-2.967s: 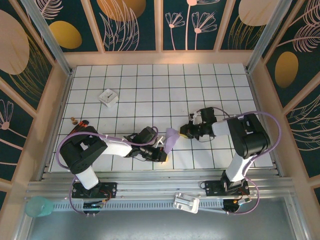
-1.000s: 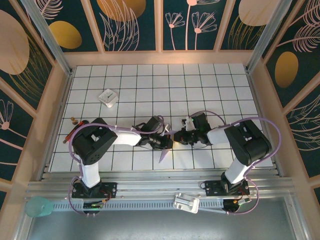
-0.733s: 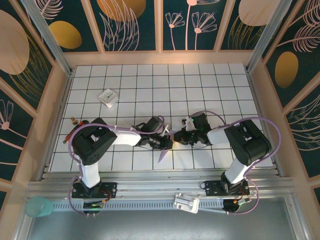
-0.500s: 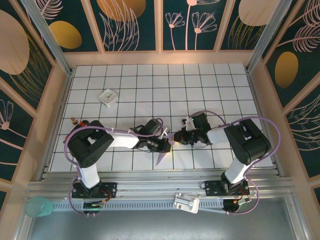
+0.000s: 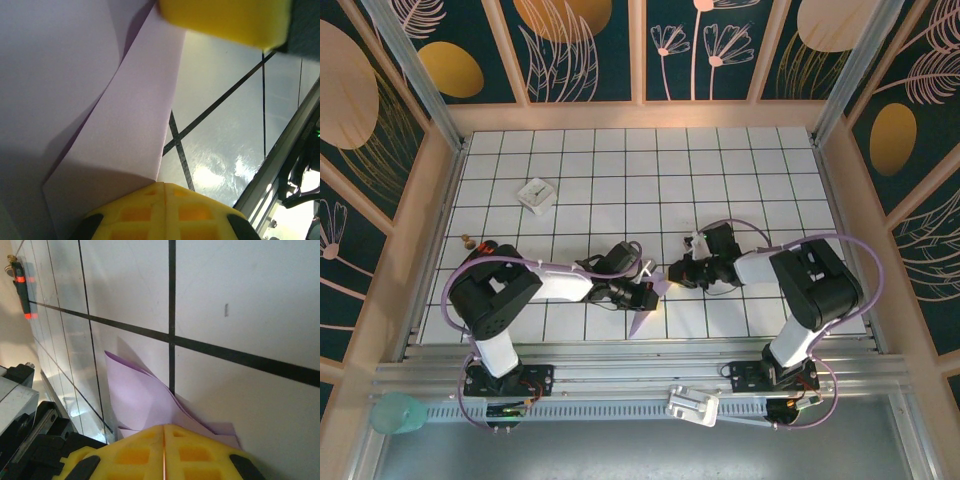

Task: Fold a paper plane with a square sheet of paper (pick it up from the middle)
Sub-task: Fold the wing for the fifth time at the center of the table.

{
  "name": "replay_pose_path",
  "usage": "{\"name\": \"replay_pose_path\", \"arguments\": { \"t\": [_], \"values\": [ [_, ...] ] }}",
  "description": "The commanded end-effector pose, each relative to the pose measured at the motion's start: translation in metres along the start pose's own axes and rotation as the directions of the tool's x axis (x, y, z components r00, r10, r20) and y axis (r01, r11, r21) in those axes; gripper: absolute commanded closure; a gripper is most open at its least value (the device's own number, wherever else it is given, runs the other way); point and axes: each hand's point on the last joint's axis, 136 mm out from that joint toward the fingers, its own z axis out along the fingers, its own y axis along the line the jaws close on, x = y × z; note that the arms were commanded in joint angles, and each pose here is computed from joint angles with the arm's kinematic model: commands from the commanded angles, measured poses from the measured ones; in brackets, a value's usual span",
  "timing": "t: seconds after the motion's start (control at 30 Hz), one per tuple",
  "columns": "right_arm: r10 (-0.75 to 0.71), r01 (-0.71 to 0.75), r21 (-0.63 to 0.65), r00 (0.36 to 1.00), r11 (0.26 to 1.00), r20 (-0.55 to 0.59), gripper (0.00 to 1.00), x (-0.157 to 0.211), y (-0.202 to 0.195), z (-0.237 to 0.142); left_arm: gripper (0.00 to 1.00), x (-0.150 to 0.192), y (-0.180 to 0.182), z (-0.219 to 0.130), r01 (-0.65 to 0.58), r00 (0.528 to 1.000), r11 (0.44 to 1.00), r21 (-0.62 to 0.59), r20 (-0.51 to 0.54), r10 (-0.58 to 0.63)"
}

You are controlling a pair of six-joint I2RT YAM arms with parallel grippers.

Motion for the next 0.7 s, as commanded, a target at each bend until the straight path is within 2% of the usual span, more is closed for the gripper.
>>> {"name": "replay_pose_path", "arguments": {
  "t": [0.0,0.17,0.67],
  "values": [
    [-0.024,0.022,0.017,0.996,1.0,0.087,0.9,-0.02,0.006,-0.021,1.0,0.013,0.023,0.012,0.056,0.997,0.996,-0.068,-0.05,-0.06],
    [-0.027,0.03,-0.022,0.993,0.999,0.111,0.89,-0.023,0.023,-0.03,1.0,-0.003,0.019,0.015,0.028,0.999,0.998,-0.062,-0.041,-0.031],
    [0.025,-0.024,-0.03,0.999,0.999,0.036,0.92,0.0,0.011,0.007,1.0,-0.027,0.017,0.021,0.039,0.999,0.998,-0.046,-0.003,-0.039]
  ]
}}
